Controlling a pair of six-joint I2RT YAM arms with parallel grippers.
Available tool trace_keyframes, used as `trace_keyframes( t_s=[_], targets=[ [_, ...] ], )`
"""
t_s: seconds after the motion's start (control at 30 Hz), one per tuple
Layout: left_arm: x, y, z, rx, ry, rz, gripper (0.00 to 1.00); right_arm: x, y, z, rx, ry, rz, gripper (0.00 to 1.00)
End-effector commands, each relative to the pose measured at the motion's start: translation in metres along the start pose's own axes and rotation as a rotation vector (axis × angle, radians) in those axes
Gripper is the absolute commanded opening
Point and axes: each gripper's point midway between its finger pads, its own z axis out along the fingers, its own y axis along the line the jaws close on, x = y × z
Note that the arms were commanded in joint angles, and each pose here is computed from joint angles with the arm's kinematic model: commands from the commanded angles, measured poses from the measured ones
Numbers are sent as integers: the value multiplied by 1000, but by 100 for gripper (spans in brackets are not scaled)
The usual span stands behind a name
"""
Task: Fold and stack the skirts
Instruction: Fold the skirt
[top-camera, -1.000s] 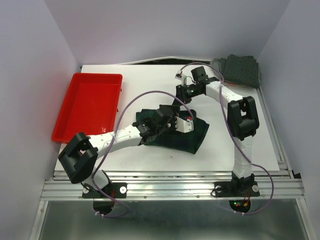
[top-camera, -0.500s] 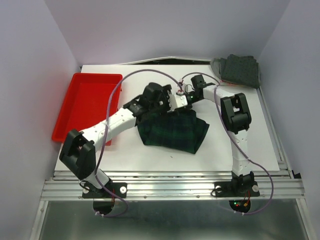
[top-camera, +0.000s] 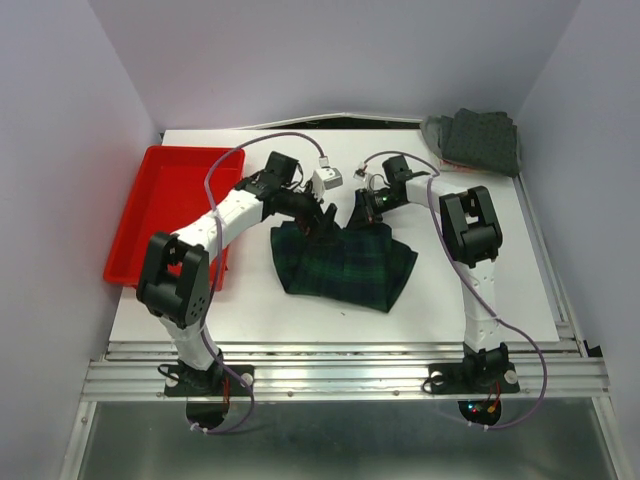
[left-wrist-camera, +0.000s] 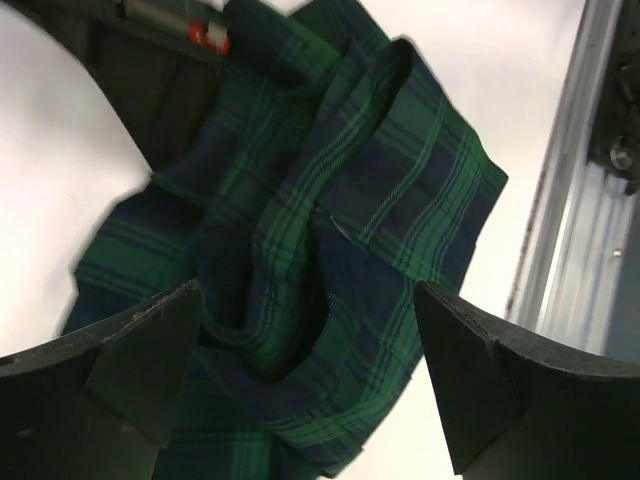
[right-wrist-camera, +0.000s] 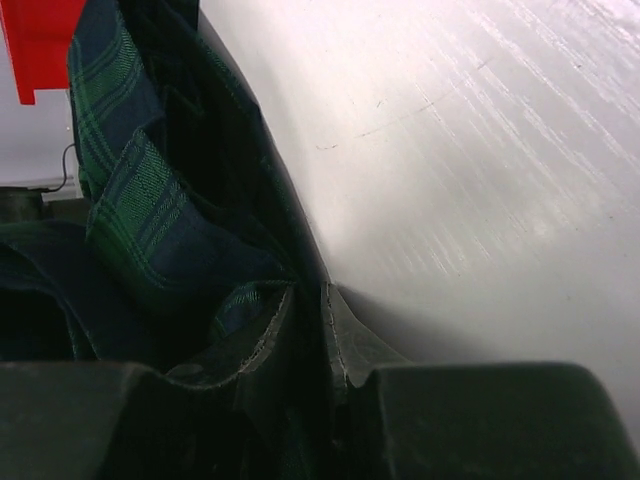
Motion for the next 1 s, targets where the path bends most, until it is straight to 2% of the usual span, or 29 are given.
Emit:
trace_keyframes(
  t_s=[0.0,0.37,0.57,0.6,0.7,0.97],
  targets=[
    [12,-2,-8,57,-31,-199,99,12,-4,4,-1,20,2,22],
    [28,-1,-5,52,-39,-229,99,19,-3,6,-24,31,13,21],
    [17,17,-31,-133,-95,-186,99,21,-3,6,-23,35,16,21],
    [21,20,-35,-164,-102,-221,99,22,-4,6,-21,36,22,21],
    [16,14,-50,-210,-145,-210,99,22,-3,5,-20,35,21,21],
    [44,-5,-36,-95,-102,-270,99,26,-1,4,-24,40,31,21]
  ],
)
